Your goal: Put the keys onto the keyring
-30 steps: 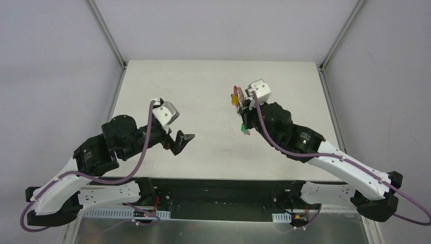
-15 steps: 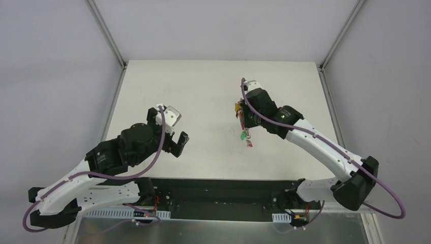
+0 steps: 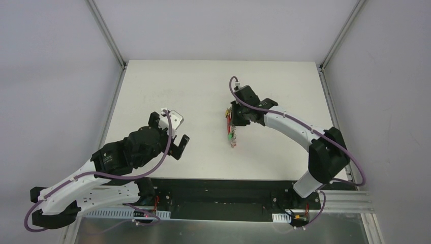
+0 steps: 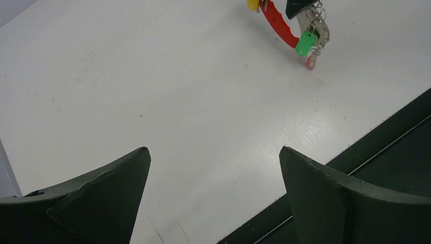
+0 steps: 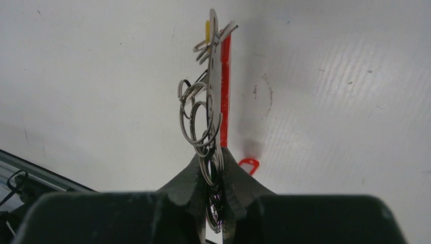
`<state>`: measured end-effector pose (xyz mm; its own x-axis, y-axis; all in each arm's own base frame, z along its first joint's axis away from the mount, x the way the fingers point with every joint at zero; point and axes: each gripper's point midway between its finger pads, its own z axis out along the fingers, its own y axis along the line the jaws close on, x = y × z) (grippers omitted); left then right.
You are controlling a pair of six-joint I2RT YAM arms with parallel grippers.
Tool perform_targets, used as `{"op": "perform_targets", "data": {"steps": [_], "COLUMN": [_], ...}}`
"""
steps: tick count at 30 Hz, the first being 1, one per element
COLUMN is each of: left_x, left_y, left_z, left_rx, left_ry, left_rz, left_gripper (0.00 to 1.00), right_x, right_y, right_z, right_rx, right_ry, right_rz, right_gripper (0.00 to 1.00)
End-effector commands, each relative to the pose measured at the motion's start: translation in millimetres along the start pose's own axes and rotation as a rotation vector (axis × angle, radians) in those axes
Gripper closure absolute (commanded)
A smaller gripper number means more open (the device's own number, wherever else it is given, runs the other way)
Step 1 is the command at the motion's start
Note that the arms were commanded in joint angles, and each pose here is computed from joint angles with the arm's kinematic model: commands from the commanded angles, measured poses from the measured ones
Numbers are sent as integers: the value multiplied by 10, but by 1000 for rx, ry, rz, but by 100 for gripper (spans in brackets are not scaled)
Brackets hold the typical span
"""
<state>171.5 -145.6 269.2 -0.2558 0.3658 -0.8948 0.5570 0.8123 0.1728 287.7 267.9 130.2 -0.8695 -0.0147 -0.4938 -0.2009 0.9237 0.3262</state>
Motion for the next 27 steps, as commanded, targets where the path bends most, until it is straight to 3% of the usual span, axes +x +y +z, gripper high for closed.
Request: {"op": "perform_targets", "data": {"steps": [1,13,20,27], "left_x": [5,49,56,45], "left_y": [24,-40,-59,-44], "left_z": [-20,-13,-11,-34], "left_rx": [-7,30,41,39], "left_ry": [-14,-8,-7,-20], "left_rz": [-11,0,2,-5], "left_gripper": [1,1,1,1], "right_x": [-110,-32,-84,-296], "right_y": [187,150,92,-79], "right_z": [260,820,801,373], "right_rx": [-73,-50,-23,58], "right_ry": [-16,38,5,-128], "right_rz": [117,251,270,212], "right_gripper": [100,82,53,27]}}
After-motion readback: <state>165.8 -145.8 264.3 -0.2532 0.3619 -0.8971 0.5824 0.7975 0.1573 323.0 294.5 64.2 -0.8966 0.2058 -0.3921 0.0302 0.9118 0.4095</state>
